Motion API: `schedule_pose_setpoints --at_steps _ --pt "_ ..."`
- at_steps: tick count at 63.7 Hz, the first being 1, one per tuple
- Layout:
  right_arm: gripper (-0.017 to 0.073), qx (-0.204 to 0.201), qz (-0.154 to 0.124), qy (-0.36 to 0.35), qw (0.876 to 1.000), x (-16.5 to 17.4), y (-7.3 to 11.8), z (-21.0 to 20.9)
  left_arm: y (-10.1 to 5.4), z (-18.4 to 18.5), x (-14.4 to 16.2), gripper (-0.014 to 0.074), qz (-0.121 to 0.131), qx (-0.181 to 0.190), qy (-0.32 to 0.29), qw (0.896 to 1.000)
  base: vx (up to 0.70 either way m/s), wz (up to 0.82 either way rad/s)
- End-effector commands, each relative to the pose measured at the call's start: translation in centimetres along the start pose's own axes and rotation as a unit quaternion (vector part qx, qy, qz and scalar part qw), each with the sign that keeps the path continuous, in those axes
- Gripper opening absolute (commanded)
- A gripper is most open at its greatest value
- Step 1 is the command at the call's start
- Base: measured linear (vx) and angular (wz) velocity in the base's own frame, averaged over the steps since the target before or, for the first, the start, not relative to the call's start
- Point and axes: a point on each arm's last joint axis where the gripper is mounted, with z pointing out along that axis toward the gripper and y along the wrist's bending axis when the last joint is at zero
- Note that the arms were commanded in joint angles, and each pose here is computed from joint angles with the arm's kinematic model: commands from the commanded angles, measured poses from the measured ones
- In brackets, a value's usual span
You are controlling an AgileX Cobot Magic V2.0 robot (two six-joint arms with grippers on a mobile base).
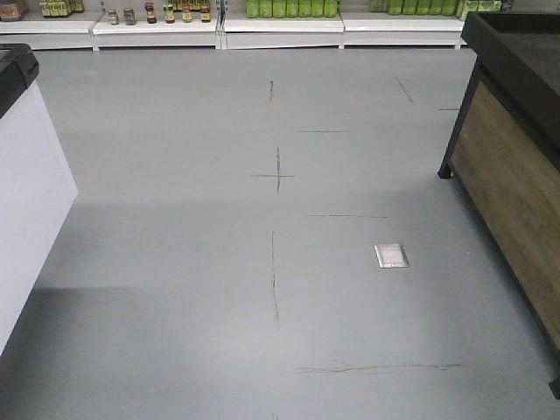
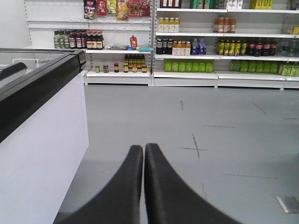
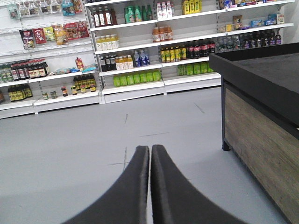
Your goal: Pick three apples into basket with both arms
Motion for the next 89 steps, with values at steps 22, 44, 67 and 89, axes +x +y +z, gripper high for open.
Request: schedule_pose_setpoints --at_steps 22,44,67,89 --pt "-0.0004 -0.006 -0.008 -0.036 0.999 -0.28 0.1 -0.05 -0.09 -0.3 -1.51 -0.0006 -0.002 0.004 -0.052 0.999 0.0 0.0" --pt "-0.0004 -0.006 -0.008 -0.036 0.999 -0.28 0.1 -0.05 -0.09 -0.3 -1.51 -0.0006 -0.002 0.004 -0.052 0.999 0.0 0.0" --pt "-0.0004 -0.006 -0.008 -0.036 0.999 -0.28 0.1 -0.05 -0.09 -0.3 -1.51 -0.0006 -0.002 0.004 -0.052 0.999 0.0 0.0" --pt "-0.0004 -0.006 -0.008 -0.036 0.999 -0.28 0.1 -0.05 -0.09 -0.3 -1.51 -0.0006 -0.002 0.004 -0.052 0.999 0.0 0.0"
